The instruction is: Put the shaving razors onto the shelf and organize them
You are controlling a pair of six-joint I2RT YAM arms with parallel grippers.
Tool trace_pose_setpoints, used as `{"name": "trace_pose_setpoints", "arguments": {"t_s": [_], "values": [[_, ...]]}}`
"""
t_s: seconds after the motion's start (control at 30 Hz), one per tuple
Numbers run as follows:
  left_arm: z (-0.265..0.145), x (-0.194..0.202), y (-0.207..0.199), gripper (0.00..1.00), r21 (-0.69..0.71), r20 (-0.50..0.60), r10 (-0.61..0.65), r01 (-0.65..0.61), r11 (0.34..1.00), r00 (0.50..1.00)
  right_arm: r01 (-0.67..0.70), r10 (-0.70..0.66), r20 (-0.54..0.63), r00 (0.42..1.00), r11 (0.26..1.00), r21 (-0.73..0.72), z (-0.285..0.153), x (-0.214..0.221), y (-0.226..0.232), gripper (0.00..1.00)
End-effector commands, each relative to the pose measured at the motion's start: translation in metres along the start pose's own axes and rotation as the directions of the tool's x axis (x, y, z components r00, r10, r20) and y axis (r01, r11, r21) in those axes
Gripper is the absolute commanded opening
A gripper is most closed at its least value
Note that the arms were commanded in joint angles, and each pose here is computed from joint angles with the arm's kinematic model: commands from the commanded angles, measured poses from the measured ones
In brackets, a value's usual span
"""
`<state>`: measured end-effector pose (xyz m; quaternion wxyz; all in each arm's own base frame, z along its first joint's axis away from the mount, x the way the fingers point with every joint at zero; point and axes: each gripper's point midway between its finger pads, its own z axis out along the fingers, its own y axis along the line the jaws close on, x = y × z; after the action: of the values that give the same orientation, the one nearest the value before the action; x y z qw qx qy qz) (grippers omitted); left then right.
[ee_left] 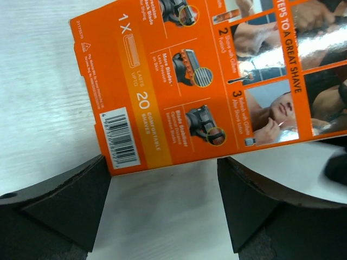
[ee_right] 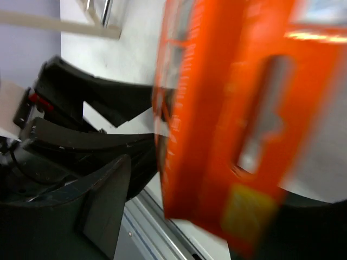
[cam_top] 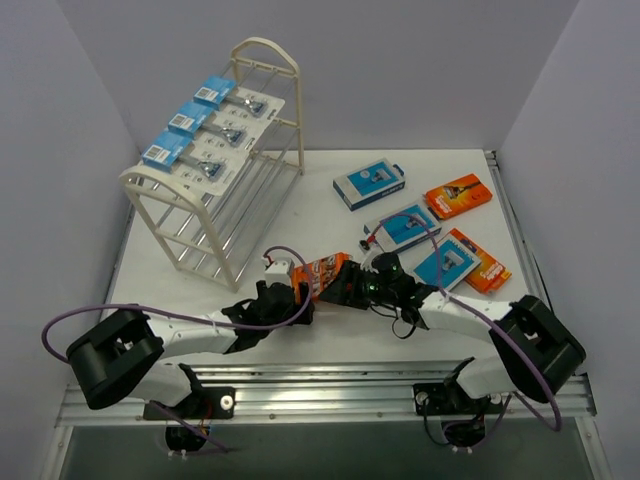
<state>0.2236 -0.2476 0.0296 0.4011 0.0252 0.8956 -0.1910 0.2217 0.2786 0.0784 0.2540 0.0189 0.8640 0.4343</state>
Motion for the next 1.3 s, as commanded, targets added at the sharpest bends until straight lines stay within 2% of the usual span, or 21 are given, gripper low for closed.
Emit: {"name": "trace_pose_setpoints", "arguments": {"t_s": [0.0,0.07,0.1,0.13,0.17,0.2,0.23,0.33,0.43,0.47,0.67,0.73,0.83,0.97,1.07,1.1,1.13,1.17,1.2,1.27], "values": [[-0.004,0.05,0.0,0.86,0.048,-0.18,0.001,0.007,0.999,0.984,0.03,-0.041,-0.074,0.996,0.989,-0.141,0.013,0.007,0.04,0.6],[-0.003,0.049,-0.001,0.86,0.054,-0.173,-0.006,0.016,0.998,0.985,0.033,-0.045,-0.077,0.996,0.987,-0.158,0.02,0.004,0.045,0.6],[-0.003,0.052,0.001,0.86,0.05,-0.177,-0.006,0.015,0.999,0.984,0.037,-0.05,-0.072,0.996,0.986,-0.165,0.026,0.001,0.048,0.56],[-0.002,0.052,0.0,0.86,0.051,-0.178,-0.006,0.015,0.999,0.984,0.038,-0.05,-0.07,0.996,0.986,-0.165,0.03,0.0,0.048,0.49],[-0.002,0.053,0.001,0.86,0.048,-0.181,-0.007,0.016,0.999,0.984,0.037,-0.048,-0.069,0.996,0.987,-0.157,0.034,-0.002,0.046,0.26],[-0.002,0.055,0.003,0.86,0.045,-0.186,-0.007,0.015,0.999,0.983,0.039,-0.048,-0.054,0.997,0.987,-0.157,0.037,-0.007,0.048,0.17],[-0.002,0.055,0.002,0.86,0.047,-0.186,-0.008,0.017,0.999,0.983,0.039,-0.046,-0.043,0.998,0.987,-0.158,0.037,-0.01,0.05,0.14],[-0.004,0.059,0.007,0.86,0.042,-0.191,-0.008,0.016,0.999,0.982,0.036,-0.037,-0.004,0.999,0.991,-0.131,0.037,-0.019,0.048,0.27],[-0.007,0.061,0.01,0.86,0.042,-0.188,-0.013,0.022,0.999,0.982,0.035,-0.031,0.041,0.999,0.994,-0.099,0.033,-0.029,0.041,0.04],[-0.008,0.061,0.01,0.86,0.045,-0.187,-0.014,0.023,0.999,0.982,0.036,-0.031,0.047,0.998,0.995,-0.095,0.031,-0.031,0.04,0.0],[-0.018,0.042,-0.008,0.87,0.093,-0.163,-0.049,0.065,0.993,0.985,0.061,-0.057,0.048,0.997,0.995,-0.083,0.021,-0.037,0.04,0.0],[-0.025,0.036,-0.012,0.9,0.105,-0.162,-0.073,0.091,0.99,0.984,0.105,-0.101,0.049,0.994,0.991,-0.08,0.015,-0.038,0.042,0.0],[-0.043,0.015,-0.033,0.96,0.197,-0.139,-0.117,0.143,0.97,0.983,0.213,-0.212,0.028,0.977,0.976,-0.046,0.001,-0.039,0.042,0.0],[-0.081,-0.026,-0.069,0.97,0.386,-0.085,-0.122,0.145,0.911,0.989,0.319,-0.325,-0.072,0.943,0.944,-0.083,-0.019,-0.019,0.038,0.0],[-0.112,-0.046,-0.091,0.98,0.508,-0.052,-0.051,0.07,0.859,0.997,0.412,-0.43,-0.141,0.892,0.9,-0.138,-0.036,-0.005,0.039,0.0],[-0.118,-0.04,-0.09,0.98,0.517,-0.071,0.014,0.025,0.856,0.997,0.436,-0.456,-0.148,0.878,0.888,-0.147,-0.041,-0.003,0.04,0.0],[-0.128,-0.051,-0.098,0.98,0.545,-0.051,0.033,0.0,0.838,0.998,0.441,-0.462,-0.133,0.877,0.884,-0.158,-0.045,-0.004,0.046,0.0],[-0.134,-0.055,-0.099,0.98,0.559,-0.025,0.084,-0.055,0.827,0.996,0.434,-0.471,-0.14,0.871,0.871,-0.23,-0.049,0.004,0.058,0.0],[-0.139,-0.049,-0.096,0.98,0.554,-0.052,0.125,-0.076,0.829,0.991,0.448,-0.489,-0.134,0.862,0.858,-0.253,-0.049,0.007,0.066,0.0],[-0.157,-0.067,-0.102,0.98,0.576,-0.006,0.165,-0.132,0.807,0.986,0.458,-0.497,-0.147,0.855,0.857,-0.237,-0.052,0.007,0.064,0.0]]}}
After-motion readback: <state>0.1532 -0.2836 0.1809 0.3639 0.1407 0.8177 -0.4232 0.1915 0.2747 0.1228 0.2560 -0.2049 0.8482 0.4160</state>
